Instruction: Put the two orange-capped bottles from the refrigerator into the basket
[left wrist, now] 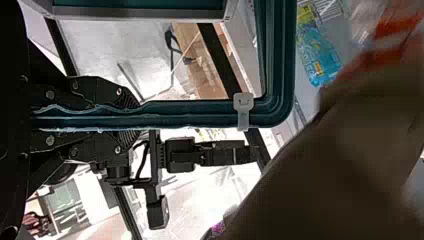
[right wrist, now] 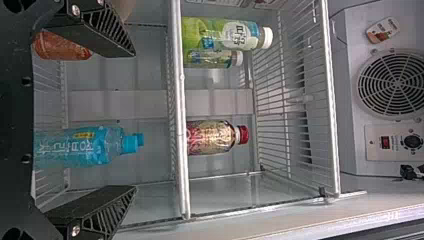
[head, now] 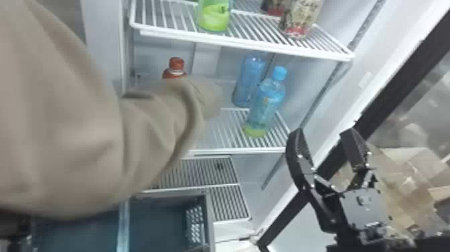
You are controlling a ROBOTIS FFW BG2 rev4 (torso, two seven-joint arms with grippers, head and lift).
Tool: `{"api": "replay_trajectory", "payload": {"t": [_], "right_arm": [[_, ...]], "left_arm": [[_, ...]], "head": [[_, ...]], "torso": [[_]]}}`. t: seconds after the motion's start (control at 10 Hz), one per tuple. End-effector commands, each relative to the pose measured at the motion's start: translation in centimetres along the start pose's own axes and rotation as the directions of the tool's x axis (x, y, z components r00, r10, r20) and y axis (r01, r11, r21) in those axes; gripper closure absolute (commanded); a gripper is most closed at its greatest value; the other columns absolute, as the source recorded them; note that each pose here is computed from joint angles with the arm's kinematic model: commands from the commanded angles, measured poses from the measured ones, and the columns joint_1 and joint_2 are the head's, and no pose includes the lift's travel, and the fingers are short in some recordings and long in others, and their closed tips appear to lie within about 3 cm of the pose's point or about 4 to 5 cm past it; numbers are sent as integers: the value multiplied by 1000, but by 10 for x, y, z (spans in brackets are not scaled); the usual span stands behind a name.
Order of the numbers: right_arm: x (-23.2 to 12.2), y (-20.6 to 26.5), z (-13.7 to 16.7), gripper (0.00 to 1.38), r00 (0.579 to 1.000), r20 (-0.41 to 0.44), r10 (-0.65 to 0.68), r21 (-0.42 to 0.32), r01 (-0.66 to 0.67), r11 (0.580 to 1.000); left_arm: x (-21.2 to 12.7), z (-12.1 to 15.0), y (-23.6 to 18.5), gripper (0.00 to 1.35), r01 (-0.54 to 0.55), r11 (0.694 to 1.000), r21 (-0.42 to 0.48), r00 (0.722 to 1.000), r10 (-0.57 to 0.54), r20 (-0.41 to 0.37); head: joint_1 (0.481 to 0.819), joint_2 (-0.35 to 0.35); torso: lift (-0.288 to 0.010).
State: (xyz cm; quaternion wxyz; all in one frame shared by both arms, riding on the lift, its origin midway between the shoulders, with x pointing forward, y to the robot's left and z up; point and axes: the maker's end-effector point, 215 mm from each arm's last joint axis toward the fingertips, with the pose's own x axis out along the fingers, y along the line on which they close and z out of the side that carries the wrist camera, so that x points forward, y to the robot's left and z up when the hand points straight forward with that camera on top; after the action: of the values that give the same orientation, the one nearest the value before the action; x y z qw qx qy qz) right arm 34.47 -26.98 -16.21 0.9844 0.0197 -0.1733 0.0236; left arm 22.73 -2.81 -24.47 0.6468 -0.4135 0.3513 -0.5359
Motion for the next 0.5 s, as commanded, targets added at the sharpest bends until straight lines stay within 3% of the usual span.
{"api": "replay_trajectory", "payload": {"t": [0.0,0.4], "right_arm": [[0,0,-1,107,1000,-1,0,0,0,1000],[0,-1,-8,107,1000,-25,-5,6,5,1000]], "left_arm": [[1,-2,-2,1141,6,1000,-4,1000,-6,-4],[1,-4,-3,1141,9,1000,-4,1000,-9,-13]], "head": [[695,-350],[695,-350]], "torso": [[-288],[-288]]}}
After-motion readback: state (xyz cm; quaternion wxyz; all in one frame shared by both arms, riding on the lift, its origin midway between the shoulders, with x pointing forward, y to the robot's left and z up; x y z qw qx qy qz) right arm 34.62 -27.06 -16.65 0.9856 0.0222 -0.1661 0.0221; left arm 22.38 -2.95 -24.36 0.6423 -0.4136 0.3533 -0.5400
